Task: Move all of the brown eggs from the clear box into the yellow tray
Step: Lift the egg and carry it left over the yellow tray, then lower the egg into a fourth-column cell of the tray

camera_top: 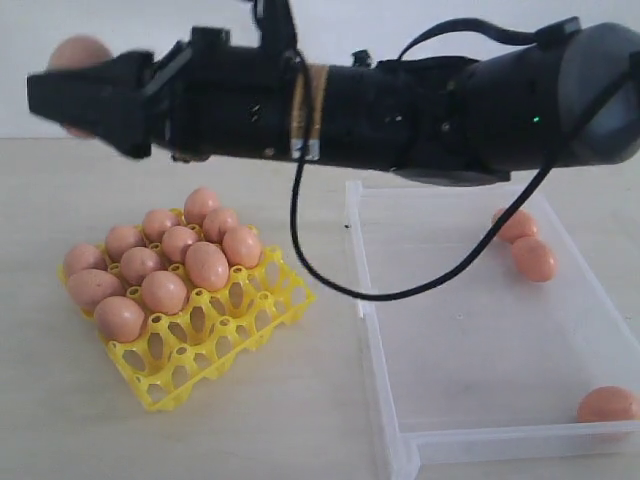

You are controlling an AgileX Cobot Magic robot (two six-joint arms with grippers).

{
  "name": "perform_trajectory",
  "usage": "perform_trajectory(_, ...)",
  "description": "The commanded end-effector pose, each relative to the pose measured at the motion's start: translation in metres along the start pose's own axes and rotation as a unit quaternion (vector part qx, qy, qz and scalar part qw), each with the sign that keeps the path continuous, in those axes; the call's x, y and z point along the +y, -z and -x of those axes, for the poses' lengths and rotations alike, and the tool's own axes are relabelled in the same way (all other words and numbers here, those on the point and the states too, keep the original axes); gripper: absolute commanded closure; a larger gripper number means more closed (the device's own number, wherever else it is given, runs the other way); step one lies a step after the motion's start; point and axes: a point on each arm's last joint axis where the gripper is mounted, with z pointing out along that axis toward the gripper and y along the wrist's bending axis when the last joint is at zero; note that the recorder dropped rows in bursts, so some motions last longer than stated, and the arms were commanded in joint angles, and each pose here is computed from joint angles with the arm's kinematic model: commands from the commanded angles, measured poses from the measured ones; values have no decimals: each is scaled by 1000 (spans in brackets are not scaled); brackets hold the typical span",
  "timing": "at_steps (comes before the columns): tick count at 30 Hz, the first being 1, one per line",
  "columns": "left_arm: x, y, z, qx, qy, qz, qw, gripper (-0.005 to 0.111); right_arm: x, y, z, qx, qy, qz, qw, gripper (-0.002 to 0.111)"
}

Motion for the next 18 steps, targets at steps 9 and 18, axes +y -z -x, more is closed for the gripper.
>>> perform_trajectory(9,0,0,0,-2,1,-3,1000,103,-6,-43,-101,188,97,-87,973,109)
perform_trajectory(18,0,0,0,-2,1,-3,1000,103,-25,-47,-137,202,2,-122,972,109)
